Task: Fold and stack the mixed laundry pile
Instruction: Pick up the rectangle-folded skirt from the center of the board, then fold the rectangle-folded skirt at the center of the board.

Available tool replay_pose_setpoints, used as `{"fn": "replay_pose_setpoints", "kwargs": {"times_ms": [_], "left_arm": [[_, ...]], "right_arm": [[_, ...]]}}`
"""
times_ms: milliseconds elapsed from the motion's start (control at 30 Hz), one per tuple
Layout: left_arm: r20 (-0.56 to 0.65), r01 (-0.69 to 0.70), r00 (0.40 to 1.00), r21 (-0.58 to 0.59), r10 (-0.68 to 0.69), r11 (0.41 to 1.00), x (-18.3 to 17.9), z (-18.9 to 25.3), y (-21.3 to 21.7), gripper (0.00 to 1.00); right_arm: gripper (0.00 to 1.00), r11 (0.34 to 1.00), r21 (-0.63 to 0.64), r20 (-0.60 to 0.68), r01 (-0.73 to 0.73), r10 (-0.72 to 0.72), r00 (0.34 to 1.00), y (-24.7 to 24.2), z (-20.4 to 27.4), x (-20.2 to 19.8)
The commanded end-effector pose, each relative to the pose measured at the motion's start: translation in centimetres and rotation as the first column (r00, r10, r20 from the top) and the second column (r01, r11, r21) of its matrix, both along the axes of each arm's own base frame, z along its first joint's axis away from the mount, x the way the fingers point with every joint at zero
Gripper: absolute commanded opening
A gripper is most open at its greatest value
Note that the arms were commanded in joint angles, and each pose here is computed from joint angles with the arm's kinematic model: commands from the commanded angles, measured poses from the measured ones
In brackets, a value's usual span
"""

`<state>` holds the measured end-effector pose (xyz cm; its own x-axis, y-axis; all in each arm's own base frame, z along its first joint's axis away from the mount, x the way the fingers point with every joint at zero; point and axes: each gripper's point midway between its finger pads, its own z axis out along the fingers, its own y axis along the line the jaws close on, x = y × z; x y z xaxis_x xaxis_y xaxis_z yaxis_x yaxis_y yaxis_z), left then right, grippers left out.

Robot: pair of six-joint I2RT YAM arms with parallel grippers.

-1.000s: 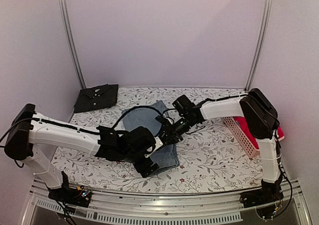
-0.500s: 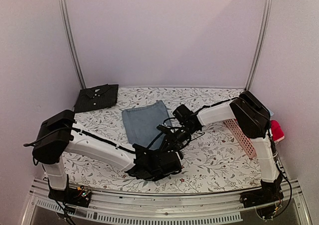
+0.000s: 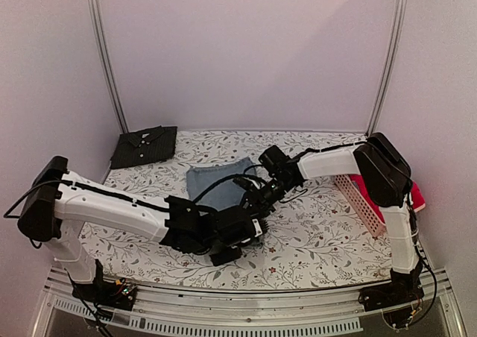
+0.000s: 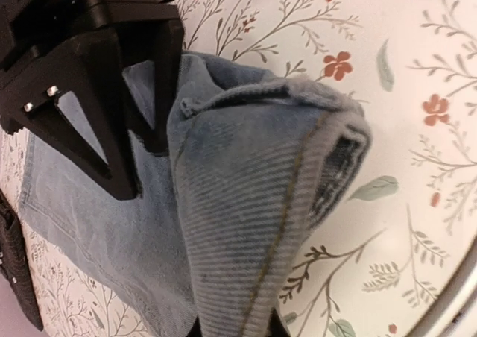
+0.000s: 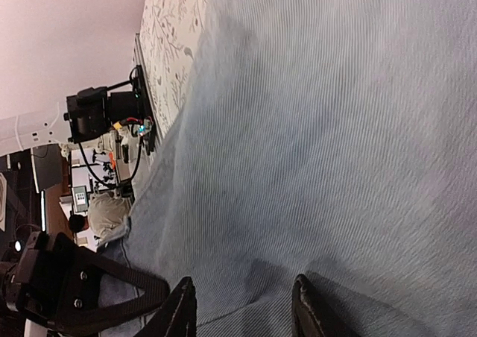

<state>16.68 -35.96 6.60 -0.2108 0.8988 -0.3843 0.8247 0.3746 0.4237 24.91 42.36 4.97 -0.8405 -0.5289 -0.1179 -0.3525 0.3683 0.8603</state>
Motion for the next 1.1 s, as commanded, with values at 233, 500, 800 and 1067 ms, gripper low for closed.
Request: {"fn": "replay_pose_setpoints", "kwargs": {"times_ms": [233, 500, 800, 1067], "left_arm": [[-0.272, 0.136, 0.942, -0.218, -0.194, 0.966, -6.4, 8.8, -1.3, 0.0], [-0.292, 0.089, 0.939, -0.299, -0.18, 0.95, -3.7, 13.6, -0.8, 0.0], [-0.287, 0.056, 0.945, -0.329, -0.156, 0.943, 1.8, 15.0, 0.5, 0.0], [-0.296, 0.109, 0.935, -0.282, -0.194, 0.953, 3.9, 11.9, -0.1, 0.0]], "right_arm": [[0.34, 0.988, 0.117, 0.047, -0.103, 0.098, 0.994, 3.2, 1.7, 0.5], [0.26, 0.963, 0.072, -0.059, -0.261, 0.265, 0.962, 0.6, -3.4, -8.5], [0.42, 0.961, 0.085, 0.049, -0.264, 0.26, 0.964, 0.0, 0.7, -8.2], [0.55, 0.991, 0.134, 0.193, -0.024, -0.003, 0.981, -0.9, 8.1, 3.2]]}}
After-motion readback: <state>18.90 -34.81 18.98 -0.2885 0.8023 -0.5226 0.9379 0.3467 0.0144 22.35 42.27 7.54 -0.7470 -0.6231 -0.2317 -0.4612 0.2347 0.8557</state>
